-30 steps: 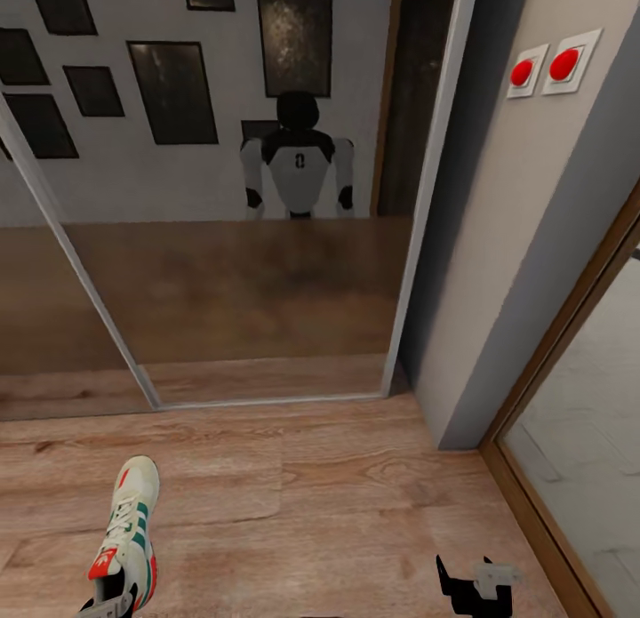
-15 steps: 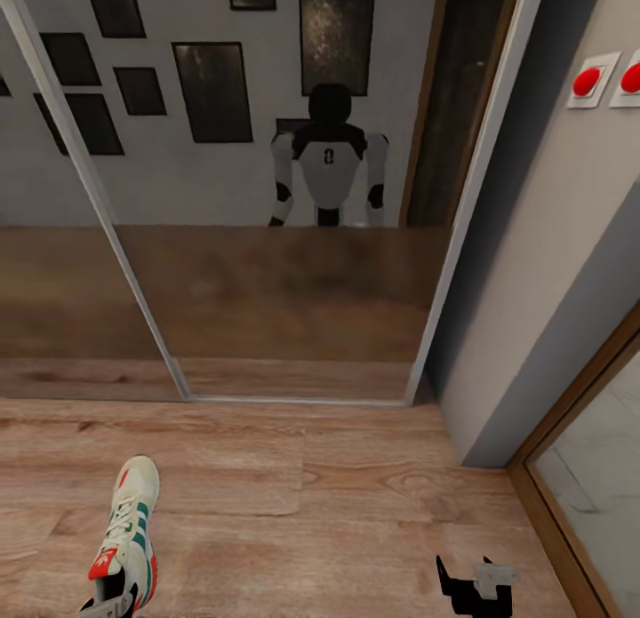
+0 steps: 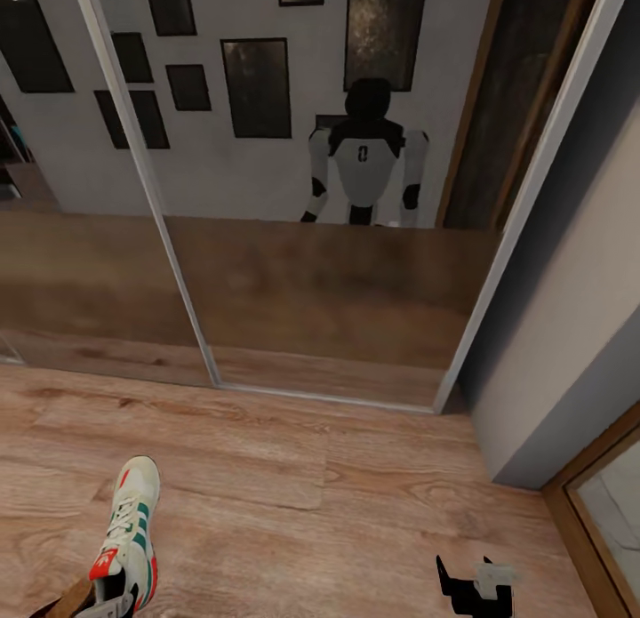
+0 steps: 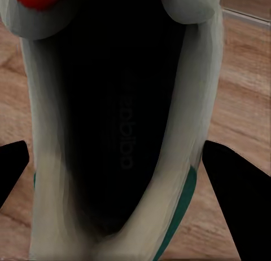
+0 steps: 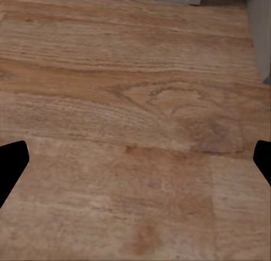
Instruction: Pick up the two gym shoes and the two sandals from the corridor floor and place them onto the hallstand (shoe rack) in the corridor, making sure they are on the rack and not on the floor. Arrange them so the two gym shoes are next to each other and the two sandals are next to each other.
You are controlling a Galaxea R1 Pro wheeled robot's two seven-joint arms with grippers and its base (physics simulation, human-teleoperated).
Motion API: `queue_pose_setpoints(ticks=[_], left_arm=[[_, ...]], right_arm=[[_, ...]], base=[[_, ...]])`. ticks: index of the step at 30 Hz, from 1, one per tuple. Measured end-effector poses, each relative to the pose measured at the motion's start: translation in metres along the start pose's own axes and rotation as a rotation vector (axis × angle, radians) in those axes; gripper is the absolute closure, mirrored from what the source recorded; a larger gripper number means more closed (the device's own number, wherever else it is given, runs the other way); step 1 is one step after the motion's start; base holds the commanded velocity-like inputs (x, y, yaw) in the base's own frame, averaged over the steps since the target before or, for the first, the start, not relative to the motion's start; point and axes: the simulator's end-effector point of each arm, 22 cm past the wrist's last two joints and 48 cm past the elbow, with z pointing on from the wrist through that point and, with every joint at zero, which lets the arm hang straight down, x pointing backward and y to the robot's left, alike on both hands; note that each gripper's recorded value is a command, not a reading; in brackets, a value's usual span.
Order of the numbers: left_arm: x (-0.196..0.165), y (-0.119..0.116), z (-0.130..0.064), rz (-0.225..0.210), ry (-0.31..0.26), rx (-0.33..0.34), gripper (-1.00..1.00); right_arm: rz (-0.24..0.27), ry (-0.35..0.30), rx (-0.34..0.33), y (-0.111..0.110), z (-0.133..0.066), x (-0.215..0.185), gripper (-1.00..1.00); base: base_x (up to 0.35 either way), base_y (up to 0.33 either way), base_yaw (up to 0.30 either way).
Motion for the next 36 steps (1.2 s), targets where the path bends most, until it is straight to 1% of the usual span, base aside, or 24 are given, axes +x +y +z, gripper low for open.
queue_pose_setpoints(ticks=[4, 5, 6, 10, 13, 22, 36], left_arm=[[0.0, -0.002, 0.0, 0.002, 0.001, 0.006, 1.0], [0.004, -0.01, 0.0, 0.03, 0.014, 0.034, 1.0], [0.005, -0.011, 0.0, 0.034, 0.017, 0.036, 1.0], [0.013, -0.022, -0.001, 0.098, 0.047, 0.08, 1.0], [0.016, -0.025, -0.001, 0.121, 0.056, 0.092, 1.0], [0.017, -0.025, -0.002, 0.129, 0.06, 0.093, 1.0], [0.016, -0.021, -0.002, 0.121, 0.058, 0.078, 1.0]], right_arm=[[0.0, 0.0, 0.0, 0.0, 0.0, 0.0, -1.0], [0.0, 0.0, 0.0, 0.0, 0.0, 0.0, -1.0], [0.0, 0.0, 0.0, 0.0, 0.0, 0.0, -1.0], [0.001, 0.001, -0.001, 0.001, 0.0, 0.001, -1.0], [0.001, 0.003, -0.001, 0.001, 0.0, 0.001, -1.0], [0.001, 0.009, -0.004, 0.003, -0.001, 0.004, -1.0], [-0.002, 0.015, -0.009, 0.004, -0.002, 0.006, -1.0]], base=[[0.0, 0.0, 0.268], [0.0, 0.0, 0.268], [0.0, 0.0, 0.268], [0.0, 0.0, 0.268], [0.0, 0.0, 0.268], [0.0, 0.0, 0.269], [0.0, 0.0, 0.269]])
